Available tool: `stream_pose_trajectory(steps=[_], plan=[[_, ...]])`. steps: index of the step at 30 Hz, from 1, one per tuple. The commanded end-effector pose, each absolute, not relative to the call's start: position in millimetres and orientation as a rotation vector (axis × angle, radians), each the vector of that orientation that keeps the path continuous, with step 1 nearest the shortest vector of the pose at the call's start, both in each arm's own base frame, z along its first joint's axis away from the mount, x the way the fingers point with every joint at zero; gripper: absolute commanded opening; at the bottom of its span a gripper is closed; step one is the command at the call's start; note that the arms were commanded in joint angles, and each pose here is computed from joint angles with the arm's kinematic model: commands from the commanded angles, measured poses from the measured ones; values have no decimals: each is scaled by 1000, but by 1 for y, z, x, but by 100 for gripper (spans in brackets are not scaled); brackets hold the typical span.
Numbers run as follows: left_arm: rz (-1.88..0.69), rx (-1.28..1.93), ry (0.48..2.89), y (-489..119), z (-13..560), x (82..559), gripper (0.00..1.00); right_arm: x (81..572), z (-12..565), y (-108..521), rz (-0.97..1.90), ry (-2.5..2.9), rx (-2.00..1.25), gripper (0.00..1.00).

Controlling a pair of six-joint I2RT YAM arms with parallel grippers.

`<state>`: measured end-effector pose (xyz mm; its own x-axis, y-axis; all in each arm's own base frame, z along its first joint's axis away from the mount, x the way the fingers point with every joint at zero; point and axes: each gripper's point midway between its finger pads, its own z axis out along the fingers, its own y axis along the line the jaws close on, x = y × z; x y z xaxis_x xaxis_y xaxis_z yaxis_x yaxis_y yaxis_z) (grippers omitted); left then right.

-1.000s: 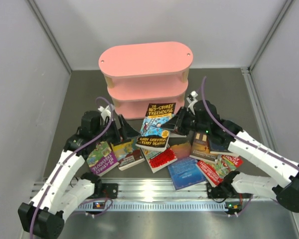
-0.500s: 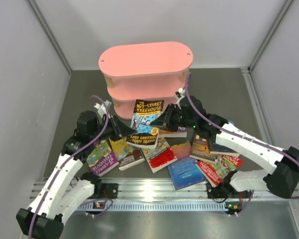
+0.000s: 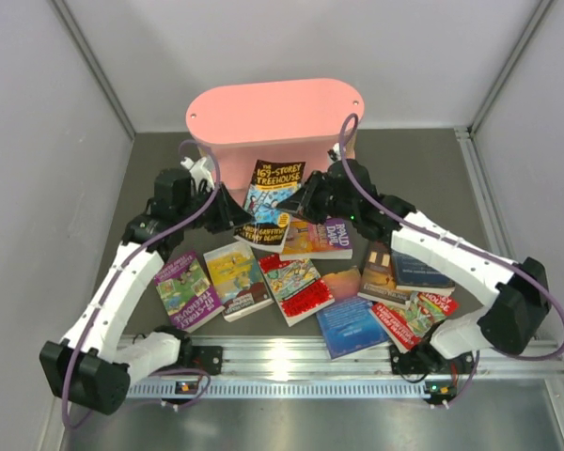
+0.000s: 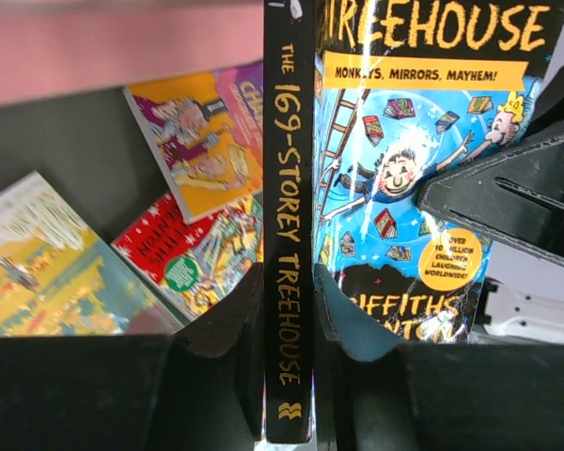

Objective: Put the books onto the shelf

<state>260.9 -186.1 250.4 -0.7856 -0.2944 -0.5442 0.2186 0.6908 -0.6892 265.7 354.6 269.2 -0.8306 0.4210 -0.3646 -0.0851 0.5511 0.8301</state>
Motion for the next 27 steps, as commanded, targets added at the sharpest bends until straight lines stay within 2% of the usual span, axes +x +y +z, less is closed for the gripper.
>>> stream_pose_trajectory(steps=[1,4,5,10,16,23,27], plan=[[-920,-79,2168,-171,262,303,0,272,338,387,1480,2079,183,16],[-885,-130,2154,-160,261,321,0,289,337,394,1476,2075,214,18],[-885,-139,2153,-158,260,325,0,294,337,396,1477,2072,219,26],[-881,-191,2103,-149,262,349,0,308,337,407,1491,2069,228,48],[-873,-272,2070,-127,264,375,0,307,327,408,1505,2104,229,52],[-893,-375,2015,-106,270,400,0,286,295,394,1495,2185,262,70],[-943,-408,2009,-109,262,415,0,273,282,385,1489,2218,271,72]])
